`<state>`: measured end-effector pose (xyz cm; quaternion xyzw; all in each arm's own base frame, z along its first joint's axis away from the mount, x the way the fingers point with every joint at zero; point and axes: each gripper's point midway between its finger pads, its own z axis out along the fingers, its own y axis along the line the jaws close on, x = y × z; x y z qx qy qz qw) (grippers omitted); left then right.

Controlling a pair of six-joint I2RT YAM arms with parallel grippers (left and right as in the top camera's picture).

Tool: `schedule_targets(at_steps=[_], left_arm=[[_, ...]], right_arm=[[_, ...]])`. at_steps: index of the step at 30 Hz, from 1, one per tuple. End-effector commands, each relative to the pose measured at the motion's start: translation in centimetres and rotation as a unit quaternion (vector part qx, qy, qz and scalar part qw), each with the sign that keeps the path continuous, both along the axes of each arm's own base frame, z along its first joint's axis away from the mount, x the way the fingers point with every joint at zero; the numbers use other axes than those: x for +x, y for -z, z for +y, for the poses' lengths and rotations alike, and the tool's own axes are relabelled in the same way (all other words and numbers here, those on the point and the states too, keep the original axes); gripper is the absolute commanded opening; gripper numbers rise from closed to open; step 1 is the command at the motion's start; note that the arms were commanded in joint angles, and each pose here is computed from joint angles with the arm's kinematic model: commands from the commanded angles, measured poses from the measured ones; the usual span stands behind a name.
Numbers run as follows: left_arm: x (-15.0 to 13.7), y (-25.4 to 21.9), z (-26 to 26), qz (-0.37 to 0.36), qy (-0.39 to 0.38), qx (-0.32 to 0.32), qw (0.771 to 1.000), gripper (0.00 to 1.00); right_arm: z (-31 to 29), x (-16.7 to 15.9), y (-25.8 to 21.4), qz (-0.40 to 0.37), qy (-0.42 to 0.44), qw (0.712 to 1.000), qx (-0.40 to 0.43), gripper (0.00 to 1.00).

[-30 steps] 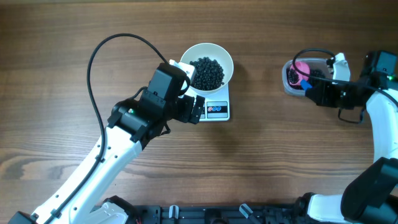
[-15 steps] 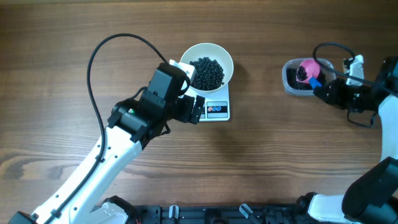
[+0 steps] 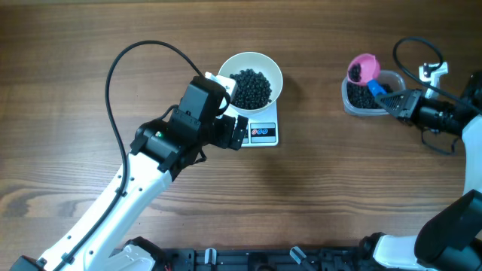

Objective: Scoop item into bowl and weigh 150g on scale
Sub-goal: 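Dip the pink scoop into the container to pick up a few beans, then carry the scoop left and hold it over the white bowl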

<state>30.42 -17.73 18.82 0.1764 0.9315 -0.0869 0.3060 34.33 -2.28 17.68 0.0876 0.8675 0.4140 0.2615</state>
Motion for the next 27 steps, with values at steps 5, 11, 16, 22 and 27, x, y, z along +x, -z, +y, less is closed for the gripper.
schedule_targets(at_steps=[5, 11, 16, 22, 27], left_arm=[[0.3, -0.3, -0.3, -0.003, 0.006, -0.002, 1.000, 1.00], [0.3, -0.3, -0.3, -0.003, 0.006, -0.002, 1.000, 1.00], [0.3, -0.3, -0.3, -0.003, 0.006, -0.002, 1.000, 1.00], [0.3, -0.4, -0.3, -0.004, 0.006, -0.002, 1.000, 1.00], [0.3, -0.3, -0.3, -0.003, 0.006, -0.002, 1.000, 1.00]], right_arm=[[2.3, 0.4, -4.0, -0.075, -0.040, 0.990, 0.115, 0.04], [5.1, 0.7, -4.7, -0.090, -0.085, 0.984, 0.127, 0.04], [9.0, 1.4, -5.2, -0.099, -0.137, 0.977, 0.126, 0.04], [13.8, 2.3, -4.0, -0.100, -0.179, 0.976, 0.067, 0.04], [17.0, 2.7, -2.3, -0.105, -0.200, 0.974, -0.005, 0.04]])
